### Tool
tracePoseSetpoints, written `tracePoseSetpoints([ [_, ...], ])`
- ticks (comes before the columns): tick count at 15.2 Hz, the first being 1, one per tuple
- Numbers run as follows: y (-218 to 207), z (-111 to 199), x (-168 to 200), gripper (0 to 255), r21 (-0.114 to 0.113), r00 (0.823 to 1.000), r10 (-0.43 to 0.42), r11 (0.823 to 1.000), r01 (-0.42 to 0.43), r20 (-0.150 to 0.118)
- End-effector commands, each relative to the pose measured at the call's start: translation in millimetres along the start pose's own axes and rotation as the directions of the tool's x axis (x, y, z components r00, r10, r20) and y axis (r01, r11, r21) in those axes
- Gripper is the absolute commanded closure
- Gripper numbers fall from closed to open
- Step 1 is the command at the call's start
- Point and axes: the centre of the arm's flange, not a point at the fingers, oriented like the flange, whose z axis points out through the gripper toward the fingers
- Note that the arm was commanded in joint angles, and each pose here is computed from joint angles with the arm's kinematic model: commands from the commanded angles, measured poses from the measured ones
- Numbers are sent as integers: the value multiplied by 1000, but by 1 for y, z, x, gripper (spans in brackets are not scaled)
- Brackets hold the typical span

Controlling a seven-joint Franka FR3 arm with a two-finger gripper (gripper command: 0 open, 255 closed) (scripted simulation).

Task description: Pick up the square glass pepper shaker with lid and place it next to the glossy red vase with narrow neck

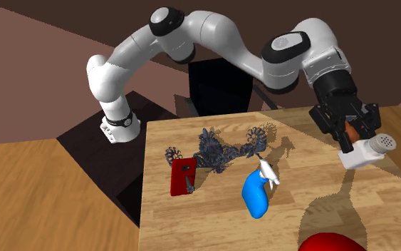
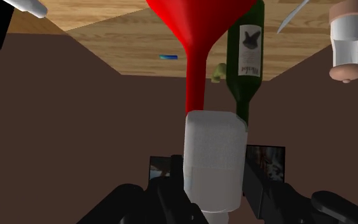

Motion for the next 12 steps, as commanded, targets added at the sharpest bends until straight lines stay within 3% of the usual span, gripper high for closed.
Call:
tracePoseSetpoints([
  [1, 0, 3, -10, 255, 0, 1000, 0, 1000, 0, 0],
  [12, 0, 19, -66, 255, 0, 1000, 0, 1000, 0, 0],
])
